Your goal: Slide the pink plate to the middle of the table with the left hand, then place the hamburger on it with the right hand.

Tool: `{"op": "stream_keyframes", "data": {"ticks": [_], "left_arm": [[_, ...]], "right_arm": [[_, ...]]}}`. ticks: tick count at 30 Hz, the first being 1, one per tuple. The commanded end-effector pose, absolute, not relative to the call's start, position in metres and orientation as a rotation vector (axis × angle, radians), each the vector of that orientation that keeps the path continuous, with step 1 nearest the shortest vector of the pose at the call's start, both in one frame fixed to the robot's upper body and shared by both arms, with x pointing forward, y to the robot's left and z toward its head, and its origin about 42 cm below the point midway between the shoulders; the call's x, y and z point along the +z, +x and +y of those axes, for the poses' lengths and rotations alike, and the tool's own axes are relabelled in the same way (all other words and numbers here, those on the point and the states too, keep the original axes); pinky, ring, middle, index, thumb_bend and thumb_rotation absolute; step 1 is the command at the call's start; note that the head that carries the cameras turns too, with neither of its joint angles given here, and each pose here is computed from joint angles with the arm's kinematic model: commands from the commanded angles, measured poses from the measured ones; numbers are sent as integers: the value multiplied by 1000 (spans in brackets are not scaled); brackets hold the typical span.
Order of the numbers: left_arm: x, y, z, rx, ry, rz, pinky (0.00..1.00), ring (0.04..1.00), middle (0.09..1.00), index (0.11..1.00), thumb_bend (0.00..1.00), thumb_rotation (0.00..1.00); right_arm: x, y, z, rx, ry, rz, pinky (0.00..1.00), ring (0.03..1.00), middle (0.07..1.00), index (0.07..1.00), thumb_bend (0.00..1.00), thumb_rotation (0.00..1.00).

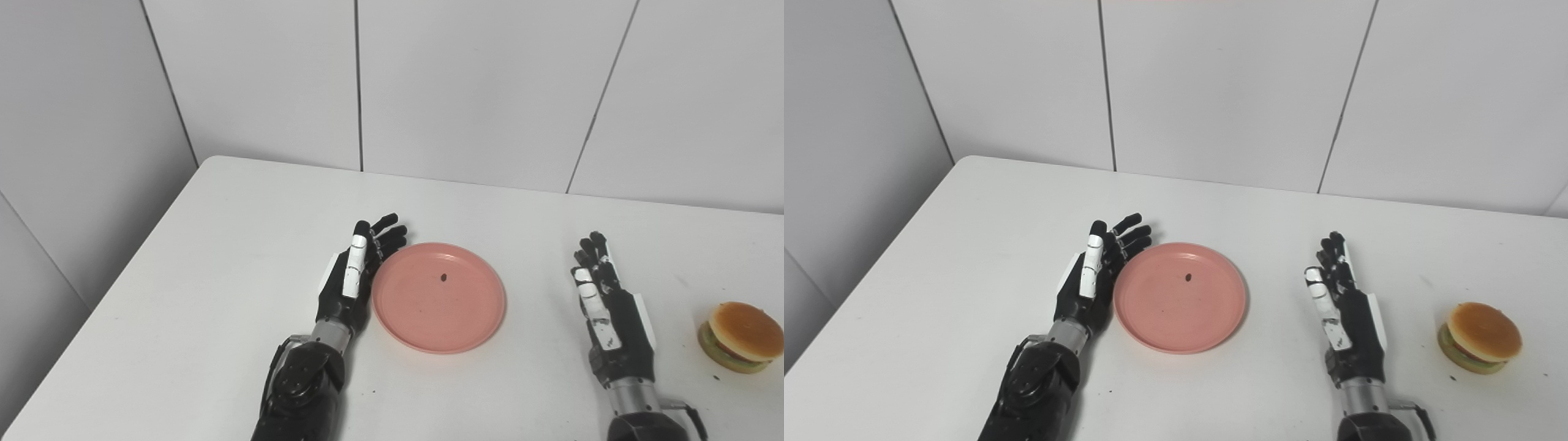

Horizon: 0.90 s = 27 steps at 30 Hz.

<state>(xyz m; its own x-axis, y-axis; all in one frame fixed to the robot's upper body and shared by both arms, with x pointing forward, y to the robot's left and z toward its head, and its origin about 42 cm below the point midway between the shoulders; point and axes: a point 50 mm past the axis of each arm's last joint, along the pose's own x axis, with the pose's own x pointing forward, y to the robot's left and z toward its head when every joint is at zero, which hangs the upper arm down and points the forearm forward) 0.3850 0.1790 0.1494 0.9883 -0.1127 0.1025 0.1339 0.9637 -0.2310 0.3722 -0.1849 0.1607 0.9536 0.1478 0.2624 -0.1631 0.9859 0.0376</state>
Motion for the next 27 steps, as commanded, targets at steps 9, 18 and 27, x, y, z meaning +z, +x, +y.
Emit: {"op": "stream_keyframes", "data": {"ticks": [9, 18, 27], "left_arm": [[124, 365, 181, -198, -180, -43, 839, 823, 798, 791, 701, 965], [123, 363, 185, -189, -149, -55, 837, 817, 793, 769, 682, 973], [123, 366, 191, -185, -164, -55, 832, 819, 799, 781, 711, 960]], "right_arm": [[181, 377, -142, 148, 8, -302, 999, 994, 977, 994, 700, 819], [185, 378, -126, 138, 9, -302, 1000, 998, 983, 995, 657, 832], [186, 380, -126, 132, 7, -307, 1000, 1000, 987, 996, 670, 854]]}}
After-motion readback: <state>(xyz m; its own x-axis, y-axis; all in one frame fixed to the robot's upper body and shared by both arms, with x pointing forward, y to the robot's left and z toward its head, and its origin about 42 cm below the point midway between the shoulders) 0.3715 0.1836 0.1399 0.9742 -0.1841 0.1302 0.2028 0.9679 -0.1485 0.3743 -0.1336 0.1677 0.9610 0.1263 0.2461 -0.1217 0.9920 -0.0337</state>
